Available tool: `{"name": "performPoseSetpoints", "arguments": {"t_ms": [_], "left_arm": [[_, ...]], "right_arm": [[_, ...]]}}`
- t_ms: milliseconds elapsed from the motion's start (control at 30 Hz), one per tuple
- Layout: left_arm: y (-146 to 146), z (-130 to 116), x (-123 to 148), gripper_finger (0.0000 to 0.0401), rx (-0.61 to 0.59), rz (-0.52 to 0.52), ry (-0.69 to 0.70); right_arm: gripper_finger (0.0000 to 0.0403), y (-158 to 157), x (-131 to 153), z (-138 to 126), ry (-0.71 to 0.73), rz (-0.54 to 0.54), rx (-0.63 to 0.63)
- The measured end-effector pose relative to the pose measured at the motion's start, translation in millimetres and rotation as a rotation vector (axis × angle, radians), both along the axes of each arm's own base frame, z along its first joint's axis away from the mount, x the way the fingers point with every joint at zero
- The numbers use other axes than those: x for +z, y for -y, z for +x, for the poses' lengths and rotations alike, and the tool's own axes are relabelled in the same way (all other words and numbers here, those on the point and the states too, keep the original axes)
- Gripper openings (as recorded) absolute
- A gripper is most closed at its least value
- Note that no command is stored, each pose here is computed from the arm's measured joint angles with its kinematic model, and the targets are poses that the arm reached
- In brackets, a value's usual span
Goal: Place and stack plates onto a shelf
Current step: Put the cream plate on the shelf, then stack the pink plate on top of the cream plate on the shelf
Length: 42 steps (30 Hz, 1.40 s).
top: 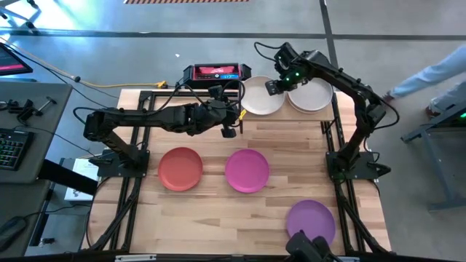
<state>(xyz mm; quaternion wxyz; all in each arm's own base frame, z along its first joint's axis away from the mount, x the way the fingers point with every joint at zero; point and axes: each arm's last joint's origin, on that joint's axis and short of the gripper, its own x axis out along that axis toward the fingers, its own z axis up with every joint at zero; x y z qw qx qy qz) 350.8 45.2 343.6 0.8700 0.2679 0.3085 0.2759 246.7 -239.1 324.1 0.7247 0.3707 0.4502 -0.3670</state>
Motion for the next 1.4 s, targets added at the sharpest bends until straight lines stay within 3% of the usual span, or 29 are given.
{"name": "performPoseSetpoints", "arguments": {"t_ms": [400, 967, 1167, 1400], "left_arm": [[0.0, 0.0, 0.0, 0.0143, 0.0, -0.001, 0.001], [0.0, 0.0, 0.0, 0.0143, 0.0, -0.001, 0.001], [-0.1, 0.0, 0.0, 0.0143, 0.0, -0.001, 0.001], [0.0, -0.1, -0.1, 0.0143, 0.0, -0.001, -0.001]], "right_arm": [[0.0133, -3.7, -11.0, -1.2, -0.037, 0.038, 0.001], [0.0133, -1.5, -11.5, -3.6, -0.088, -0.009, -0.047], [0.0133, -2.8, -11.2, -2.5, -0.054, 0.022, -0.004], [0.0133, -17.1, 3.6, -3.4, 0.095, 0.119, 0.079]]}}
